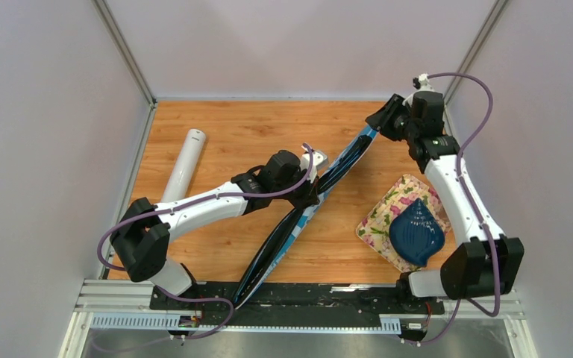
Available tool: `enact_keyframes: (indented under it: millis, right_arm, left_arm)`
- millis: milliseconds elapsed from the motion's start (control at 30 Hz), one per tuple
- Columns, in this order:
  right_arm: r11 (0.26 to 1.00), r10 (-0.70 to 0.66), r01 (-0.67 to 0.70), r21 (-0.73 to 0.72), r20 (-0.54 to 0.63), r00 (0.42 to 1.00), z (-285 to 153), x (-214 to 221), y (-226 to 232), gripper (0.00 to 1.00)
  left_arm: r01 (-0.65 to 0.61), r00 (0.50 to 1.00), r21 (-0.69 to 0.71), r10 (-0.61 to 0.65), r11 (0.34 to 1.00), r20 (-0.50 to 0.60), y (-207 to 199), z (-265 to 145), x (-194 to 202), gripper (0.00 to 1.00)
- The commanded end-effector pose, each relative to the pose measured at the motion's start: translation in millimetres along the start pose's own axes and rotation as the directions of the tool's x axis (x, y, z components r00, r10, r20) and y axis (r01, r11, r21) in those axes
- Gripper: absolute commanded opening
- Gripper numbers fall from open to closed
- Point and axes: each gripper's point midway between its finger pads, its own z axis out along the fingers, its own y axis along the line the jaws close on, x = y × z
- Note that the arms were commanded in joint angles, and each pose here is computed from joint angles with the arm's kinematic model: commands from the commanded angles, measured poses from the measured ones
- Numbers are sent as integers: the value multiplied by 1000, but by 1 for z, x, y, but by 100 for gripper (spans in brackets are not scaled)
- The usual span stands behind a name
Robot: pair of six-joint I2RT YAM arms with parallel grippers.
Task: Pack up the badminton gear
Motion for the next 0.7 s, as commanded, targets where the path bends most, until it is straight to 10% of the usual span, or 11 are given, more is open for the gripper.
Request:
enact_keyframes:
  millis: [0,433,667]
  right_arm:
    - [998,-57,58,32,-17,998,-38,6,1,39]
    - [1000,-19,21,9,-131,991,-47,60,3,36]
    - [993,87,-102,-57,-218,972,-48,109,19,78]
  left_arm:
    - [22,1000,22,-22,1000,16,-9,-5,-10,0]
    - [61,997,31,-62,998,46,-13,-8,-21,0]
    - [174,982,-46,-170,984,86,-2,-8,-28,0]
